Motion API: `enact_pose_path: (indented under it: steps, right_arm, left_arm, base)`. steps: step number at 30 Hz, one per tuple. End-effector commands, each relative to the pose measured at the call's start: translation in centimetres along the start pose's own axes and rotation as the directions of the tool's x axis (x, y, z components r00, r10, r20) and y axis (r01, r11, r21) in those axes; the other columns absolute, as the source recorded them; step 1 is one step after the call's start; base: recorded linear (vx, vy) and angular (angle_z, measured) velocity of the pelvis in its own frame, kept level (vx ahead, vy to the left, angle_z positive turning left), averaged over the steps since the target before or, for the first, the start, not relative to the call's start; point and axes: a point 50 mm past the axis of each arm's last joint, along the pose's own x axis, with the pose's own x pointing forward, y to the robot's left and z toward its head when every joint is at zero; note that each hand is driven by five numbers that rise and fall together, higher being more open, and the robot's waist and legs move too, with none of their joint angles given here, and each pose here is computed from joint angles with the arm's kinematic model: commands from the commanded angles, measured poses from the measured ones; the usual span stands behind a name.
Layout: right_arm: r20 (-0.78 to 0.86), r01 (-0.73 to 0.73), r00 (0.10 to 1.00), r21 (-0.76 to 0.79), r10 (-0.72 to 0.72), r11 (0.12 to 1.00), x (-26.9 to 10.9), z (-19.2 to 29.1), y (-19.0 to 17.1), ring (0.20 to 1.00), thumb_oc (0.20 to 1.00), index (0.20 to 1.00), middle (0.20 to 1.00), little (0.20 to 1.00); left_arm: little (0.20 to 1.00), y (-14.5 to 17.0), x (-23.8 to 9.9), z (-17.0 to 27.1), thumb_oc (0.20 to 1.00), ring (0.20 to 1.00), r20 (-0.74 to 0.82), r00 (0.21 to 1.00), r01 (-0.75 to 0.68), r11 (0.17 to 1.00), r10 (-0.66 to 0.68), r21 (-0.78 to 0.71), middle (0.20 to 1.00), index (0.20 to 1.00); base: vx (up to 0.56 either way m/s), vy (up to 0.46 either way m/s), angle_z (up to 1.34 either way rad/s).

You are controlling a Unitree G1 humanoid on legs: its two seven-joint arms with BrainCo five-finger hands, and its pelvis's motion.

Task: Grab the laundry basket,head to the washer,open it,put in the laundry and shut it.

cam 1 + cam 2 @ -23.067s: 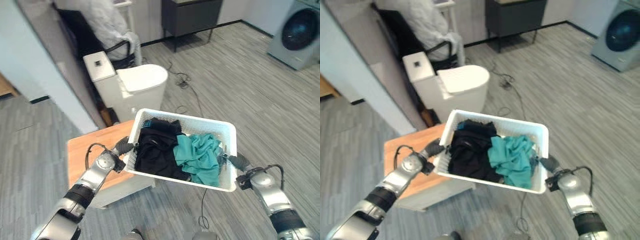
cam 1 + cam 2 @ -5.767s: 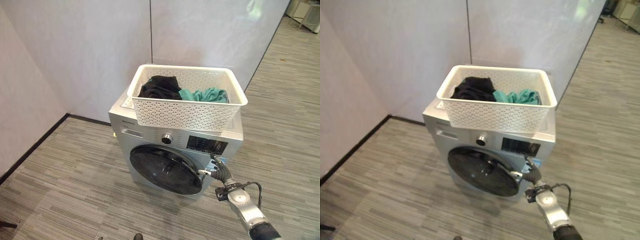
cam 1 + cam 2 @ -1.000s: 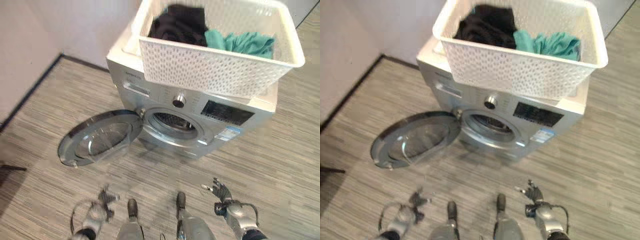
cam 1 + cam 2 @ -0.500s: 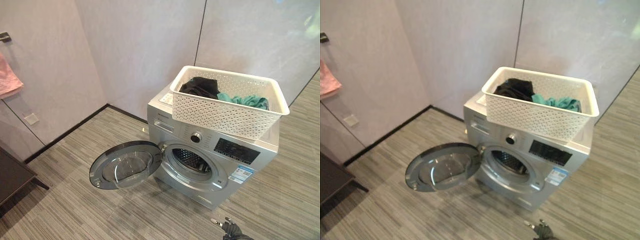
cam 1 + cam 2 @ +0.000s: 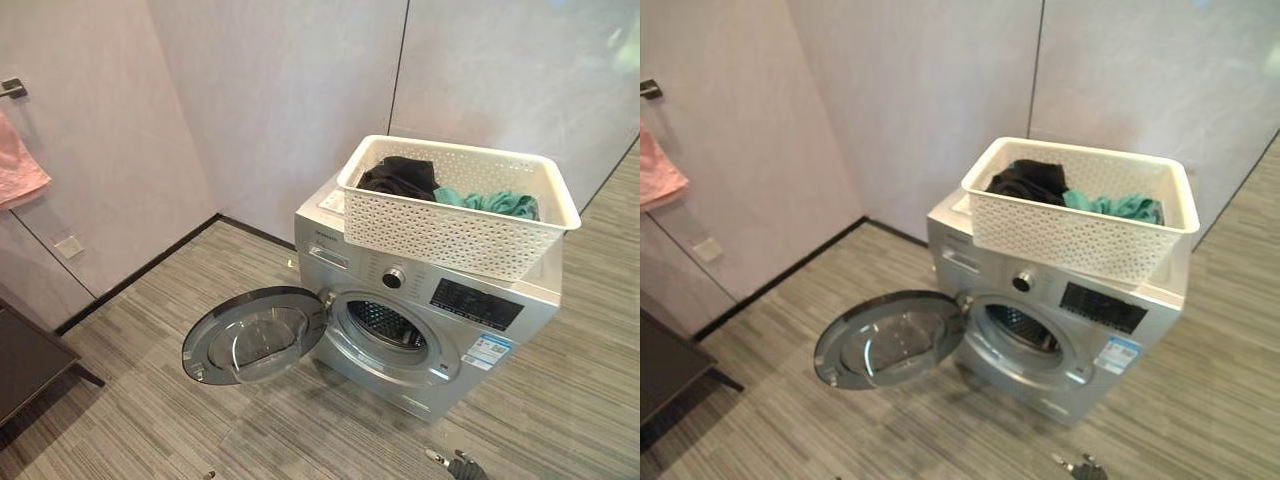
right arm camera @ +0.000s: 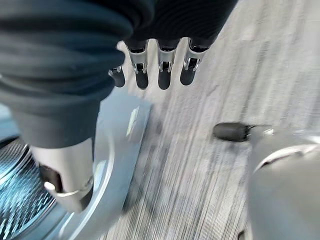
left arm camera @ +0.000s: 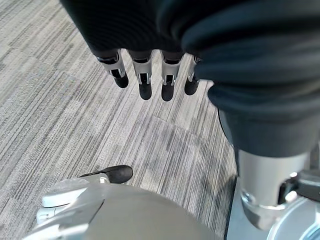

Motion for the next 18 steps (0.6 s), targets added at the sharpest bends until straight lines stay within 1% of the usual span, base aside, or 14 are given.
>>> enact_pose_path:
  steps: [1,10,11,18]
  right_arm:
    - [-0.002,0.017,1.0,-0.003,-0.017,1.0,0.2,0.3,0.2,1.0,1.0,1.0,1.0,1.0]
    - [-0.037,0.02,0.999,-0.008,-0.02,1.0,0.1,-0.5,0.0,1.0,1.0,1.0,1.0,1.0]
    - [0.03,0.034,0.999,-0.004,-0.034,0.999,0.6,2.2,-0.2,1.0,1.0,1.0,1.0,1.0]
    - [0.04,0.025,0.999,-0.002,-0.025,1.0,0.5,2.1,0.0,1.0,1.0,1.0,1.0,1.0]
  left_arm:
    - [1.0,0.3,0.6,2.3,1.0,1.0,0.051,0.999,0.002,1.0,-0.002,0.001,1.0,1.0]
    - [1.0,0.4,0.7,2.4,1.0,1.0,0.052,0.999,0.011,1.0,-0.011,0.006,1.0,1.0]
    - [1.0,0.9,0.8,2.2,1.0,1.0,0.03,1.0,0.002,0.998,-0.004,0.062,1.0,1.0]
    - [1.0,0.7,0.7,1.8,1.0,1.0,0.023,1.0,0.01,0.997,-0.012,0.071,1.0,1.0]
  base:
    - [0.0,0.008,-0.21]
    - [0.0,0.005,-0.15]
    - [0.0,0.0,0.0]
    - [0.02,-0.028,-0.04]
